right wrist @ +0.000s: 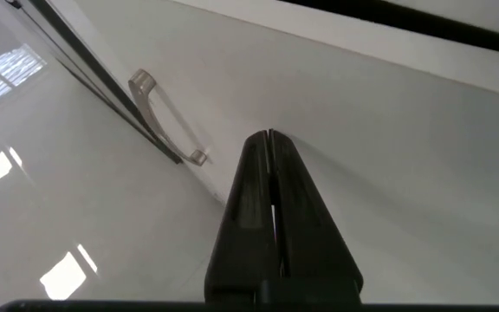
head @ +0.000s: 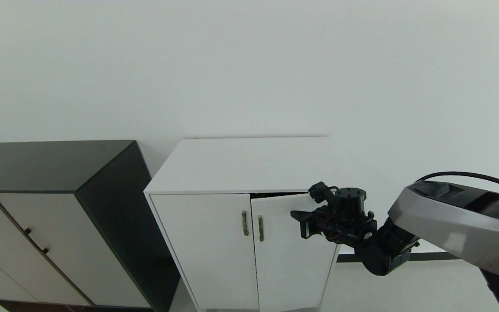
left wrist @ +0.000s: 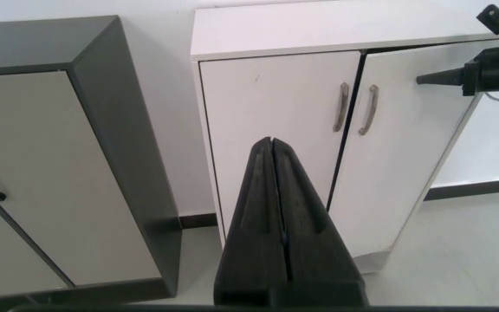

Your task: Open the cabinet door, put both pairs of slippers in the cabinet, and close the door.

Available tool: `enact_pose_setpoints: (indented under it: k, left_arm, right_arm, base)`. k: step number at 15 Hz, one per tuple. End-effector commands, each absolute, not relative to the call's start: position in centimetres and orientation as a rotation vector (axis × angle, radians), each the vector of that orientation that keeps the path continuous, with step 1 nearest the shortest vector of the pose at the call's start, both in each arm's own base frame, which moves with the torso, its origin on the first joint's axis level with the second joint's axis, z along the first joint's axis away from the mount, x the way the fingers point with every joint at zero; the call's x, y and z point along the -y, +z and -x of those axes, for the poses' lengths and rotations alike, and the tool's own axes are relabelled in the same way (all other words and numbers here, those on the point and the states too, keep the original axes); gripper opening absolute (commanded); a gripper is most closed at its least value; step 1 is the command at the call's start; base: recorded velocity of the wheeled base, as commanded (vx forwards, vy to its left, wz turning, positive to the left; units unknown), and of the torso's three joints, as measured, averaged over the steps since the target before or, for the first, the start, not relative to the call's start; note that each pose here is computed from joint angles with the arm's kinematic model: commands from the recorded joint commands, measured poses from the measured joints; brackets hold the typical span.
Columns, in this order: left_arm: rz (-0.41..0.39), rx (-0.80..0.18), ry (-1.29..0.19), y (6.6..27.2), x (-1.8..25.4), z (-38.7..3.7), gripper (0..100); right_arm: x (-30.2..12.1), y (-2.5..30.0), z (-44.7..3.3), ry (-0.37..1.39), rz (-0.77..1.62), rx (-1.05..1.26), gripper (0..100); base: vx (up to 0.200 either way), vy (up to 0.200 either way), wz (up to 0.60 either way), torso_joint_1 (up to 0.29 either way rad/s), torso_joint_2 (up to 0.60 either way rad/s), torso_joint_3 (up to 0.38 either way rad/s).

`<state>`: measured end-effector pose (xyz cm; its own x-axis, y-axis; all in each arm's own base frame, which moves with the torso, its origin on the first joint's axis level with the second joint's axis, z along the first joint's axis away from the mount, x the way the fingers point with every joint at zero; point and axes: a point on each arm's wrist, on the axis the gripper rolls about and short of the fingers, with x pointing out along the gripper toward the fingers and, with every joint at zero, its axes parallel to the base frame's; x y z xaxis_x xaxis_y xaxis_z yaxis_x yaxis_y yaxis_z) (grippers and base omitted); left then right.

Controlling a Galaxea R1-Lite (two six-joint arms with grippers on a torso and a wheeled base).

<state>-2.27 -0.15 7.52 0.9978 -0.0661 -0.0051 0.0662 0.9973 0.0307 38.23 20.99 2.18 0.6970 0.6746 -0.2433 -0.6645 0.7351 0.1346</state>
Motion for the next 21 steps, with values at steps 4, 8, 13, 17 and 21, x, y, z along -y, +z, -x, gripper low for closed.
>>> enact_pose_setpoints:
  k: [4,8,13,17,21]
  left_arm:
    - [-0.032,-0.005,-0.066,7.5,0.1,2.3,0]
    - [-0.032,-0.005,-0.066,7.5,0.1,2.3,0]
    - [-0.031,-0.004,-0.066,7.5,0.1,2.3,0]
    - [-0.031,-0.004,-0.066,7.5,0.1,2.3,0]
    - [-0.031,-0.004,-0.066,7.5,0.1,2.3,0]
  right_arm:
    - [-21.1,2.0,-38.4,0.747,-0.037,-0.285,0]
    - [-21.1,2.2,-38.6,0.745,-0.038,-0.277,0]
    - [-20.8,2.4,-39.0,0.735,-0.041,-0.264,0]
    - [-20.7,2.3,-39.3,0.729,-0.043,-0.262,0]
    - [-20.6,2.3,-39.4,0.724,-0.043,-0.261,0]
  base:
    - [0.000,0.000,0.00,0.000,0.00,0.000]
    - [0.000,0.000,0.00,0.000,0.00,0.000]
    - [0.000,0.000,0.00,0.000,0.00,0.000]
    - [0.000,0.000,0.00,0.000,0.00,0.000]
    - [0.000,0.000,0.00,0.000,0.00,0.000]
